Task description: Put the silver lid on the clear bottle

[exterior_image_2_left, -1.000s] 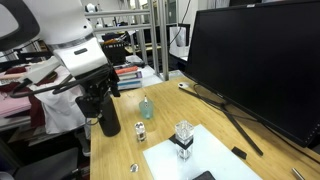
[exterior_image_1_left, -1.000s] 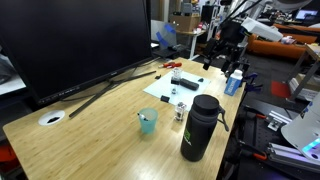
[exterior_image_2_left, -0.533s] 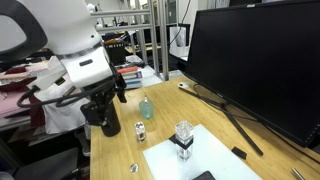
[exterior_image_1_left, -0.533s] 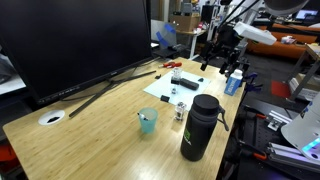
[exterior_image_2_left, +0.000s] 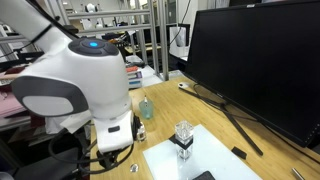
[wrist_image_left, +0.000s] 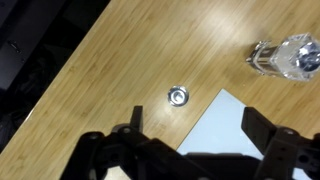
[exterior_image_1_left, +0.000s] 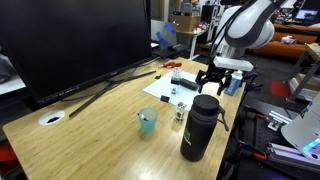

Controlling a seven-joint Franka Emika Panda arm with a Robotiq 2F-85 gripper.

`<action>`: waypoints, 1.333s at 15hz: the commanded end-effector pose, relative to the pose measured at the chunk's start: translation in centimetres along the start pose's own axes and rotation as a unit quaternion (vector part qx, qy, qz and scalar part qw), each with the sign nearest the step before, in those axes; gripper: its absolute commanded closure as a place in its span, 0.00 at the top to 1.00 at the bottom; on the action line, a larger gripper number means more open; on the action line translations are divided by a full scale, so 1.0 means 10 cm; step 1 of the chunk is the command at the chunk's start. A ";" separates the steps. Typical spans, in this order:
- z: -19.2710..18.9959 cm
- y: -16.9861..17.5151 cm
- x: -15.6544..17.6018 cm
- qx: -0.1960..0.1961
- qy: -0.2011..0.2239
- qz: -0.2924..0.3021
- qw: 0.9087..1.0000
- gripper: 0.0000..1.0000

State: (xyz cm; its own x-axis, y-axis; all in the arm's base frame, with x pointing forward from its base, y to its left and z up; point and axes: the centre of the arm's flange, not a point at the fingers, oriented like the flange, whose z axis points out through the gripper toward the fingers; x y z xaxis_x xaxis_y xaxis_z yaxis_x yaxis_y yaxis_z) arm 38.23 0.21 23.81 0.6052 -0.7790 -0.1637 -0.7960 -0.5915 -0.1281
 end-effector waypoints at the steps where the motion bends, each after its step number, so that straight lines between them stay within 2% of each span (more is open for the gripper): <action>1: 0.09 0.00 0.06 0.000 0.000 0.005 1.000 1.00; 6: 0.19 -0.07 0.16 -0.001 -0.002 0.008 1.000 1.00; 10: 0.48 -0.08 0.27 -0.033 -0.023 0.030 0.999 1.00; 14: 0.73 -0.09 0.34 -0.045 -0.042 0.033 0.998 1.00; 20: 0.90 -0.15 0.39 -0.059 -0.054 0.033 0.996 0.99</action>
State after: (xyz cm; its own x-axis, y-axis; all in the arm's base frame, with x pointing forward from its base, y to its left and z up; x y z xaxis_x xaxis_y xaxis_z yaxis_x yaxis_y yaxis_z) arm 41.23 -0.12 15.00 0.5438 -0.8015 -0.2488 -0.8281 -0.5605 -0.0045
